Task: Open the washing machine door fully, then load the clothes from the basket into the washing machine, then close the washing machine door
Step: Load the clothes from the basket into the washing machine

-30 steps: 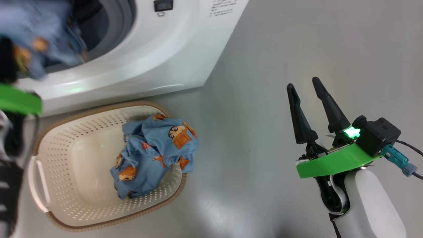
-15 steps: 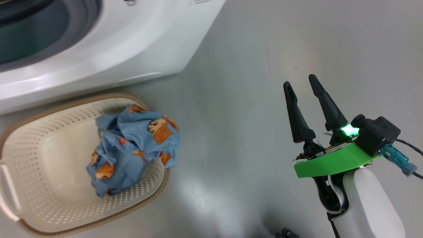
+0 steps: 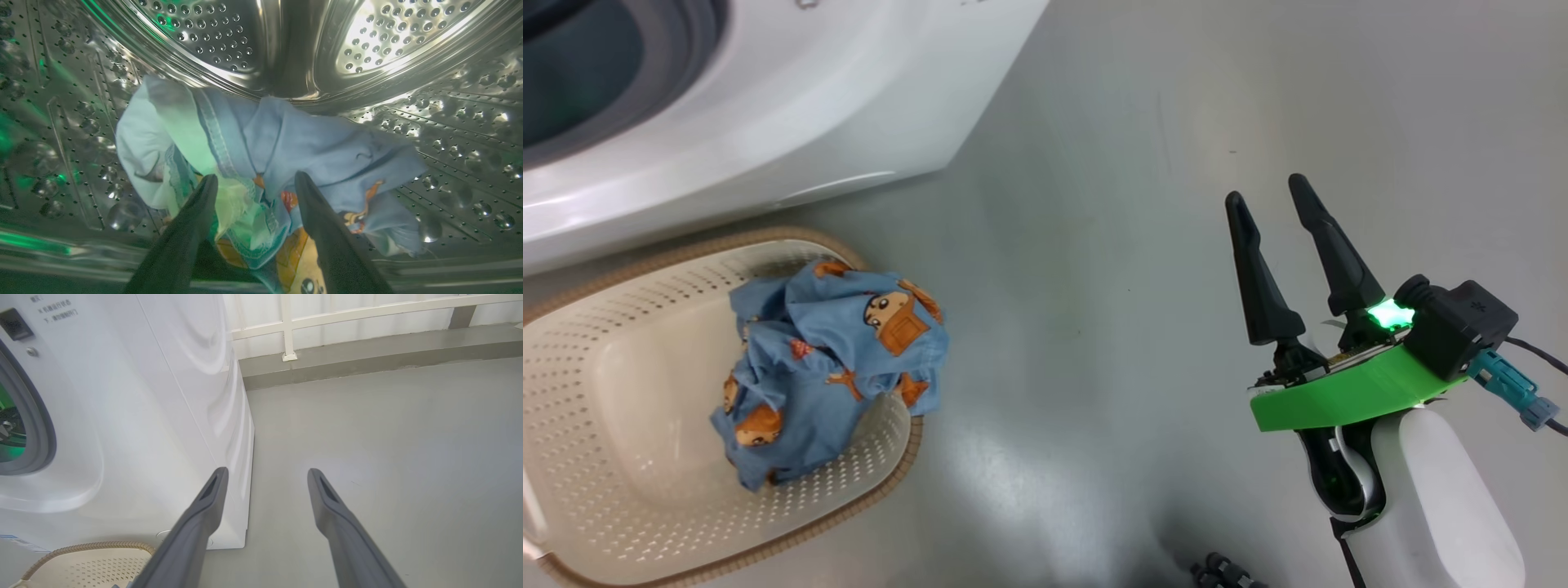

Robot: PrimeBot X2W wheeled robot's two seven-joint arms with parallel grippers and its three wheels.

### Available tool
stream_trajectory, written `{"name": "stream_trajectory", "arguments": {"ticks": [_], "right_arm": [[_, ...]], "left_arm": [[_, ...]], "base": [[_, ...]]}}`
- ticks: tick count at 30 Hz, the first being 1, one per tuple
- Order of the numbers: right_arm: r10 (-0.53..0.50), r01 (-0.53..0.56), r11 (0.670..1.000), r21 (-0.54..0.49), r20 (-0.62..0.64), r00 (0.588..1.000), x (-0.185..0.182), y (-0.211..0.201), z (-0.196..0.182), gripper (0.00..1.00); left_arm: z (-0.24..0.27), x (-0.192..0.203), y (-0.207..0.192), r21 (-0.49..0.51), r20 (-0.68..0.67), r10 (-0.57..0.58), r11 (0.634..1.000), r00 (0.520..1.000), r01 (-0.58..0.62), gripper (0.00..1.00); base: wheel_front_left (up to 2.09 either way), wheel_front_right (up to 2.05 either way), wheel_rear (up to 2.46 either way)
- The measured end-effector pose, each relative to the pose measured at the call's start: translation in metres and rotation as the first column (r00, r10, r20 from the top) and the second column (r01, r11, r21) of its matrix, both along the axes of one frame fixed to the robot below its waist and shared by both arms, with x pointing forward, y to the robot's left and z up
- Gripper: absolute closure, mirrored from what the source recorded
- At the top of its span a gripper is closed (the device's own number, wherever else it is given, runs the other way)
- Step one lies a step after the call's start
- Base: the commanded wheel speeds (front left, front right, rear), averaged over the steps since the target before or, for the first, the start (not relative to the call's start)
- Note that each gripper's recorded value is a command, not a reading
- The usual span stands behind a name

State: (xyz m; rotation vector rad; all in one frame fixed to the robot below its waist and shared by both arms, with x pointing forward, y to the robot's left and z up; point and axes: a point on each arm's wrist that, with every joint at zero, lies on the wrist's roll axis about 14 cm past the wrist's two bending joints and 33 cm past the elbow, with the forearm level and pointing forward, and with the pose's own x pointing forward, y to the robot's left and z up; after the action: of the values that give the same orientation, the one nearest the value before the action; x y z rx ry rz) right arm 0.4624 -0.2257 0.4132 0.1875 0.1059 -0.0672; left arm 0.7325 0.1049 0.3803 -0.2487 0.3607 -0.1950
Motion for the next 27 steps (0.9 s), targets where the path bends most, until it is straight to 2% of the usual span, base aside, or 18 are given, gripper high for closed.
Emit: {"name": "stream_trajectory", "arguments": {"ticks": [9, 16, 27], "right_arm": [[0.022, -0.023, 1.0, 0.018, 0.038, 0.999, 0.007, 0.009, 0.011, 0.0], [0.035, -0.037, 0.999, 0.031, 0.069, 0.997, 0.01, 0.015, 0.021, 0.0], [0.056, -0.062, 0.997, 0.044, 0.121, 0.991, 0.009, 0.026, 0.042, 0.0]], "left_arm": [[0.016, -0.011, 0.002, 0.004, 0.059, -0.006, 1.0, 0.998, 0.006, 0.0], [0.02, -0.033, 0.007, 0.022, 0.108, -0.016, 1.0, 0.994, 0.014, 0.0], [0.04, -0.083, 0.006, -0.043, 0.196, -0.049, 0.997, 0.979, 0.059, 0.0]], "base": [[0.0, 0.0, 0.0], [0.0, 0.0, 0.0], [0.0, 0.0, 0.0]]}}
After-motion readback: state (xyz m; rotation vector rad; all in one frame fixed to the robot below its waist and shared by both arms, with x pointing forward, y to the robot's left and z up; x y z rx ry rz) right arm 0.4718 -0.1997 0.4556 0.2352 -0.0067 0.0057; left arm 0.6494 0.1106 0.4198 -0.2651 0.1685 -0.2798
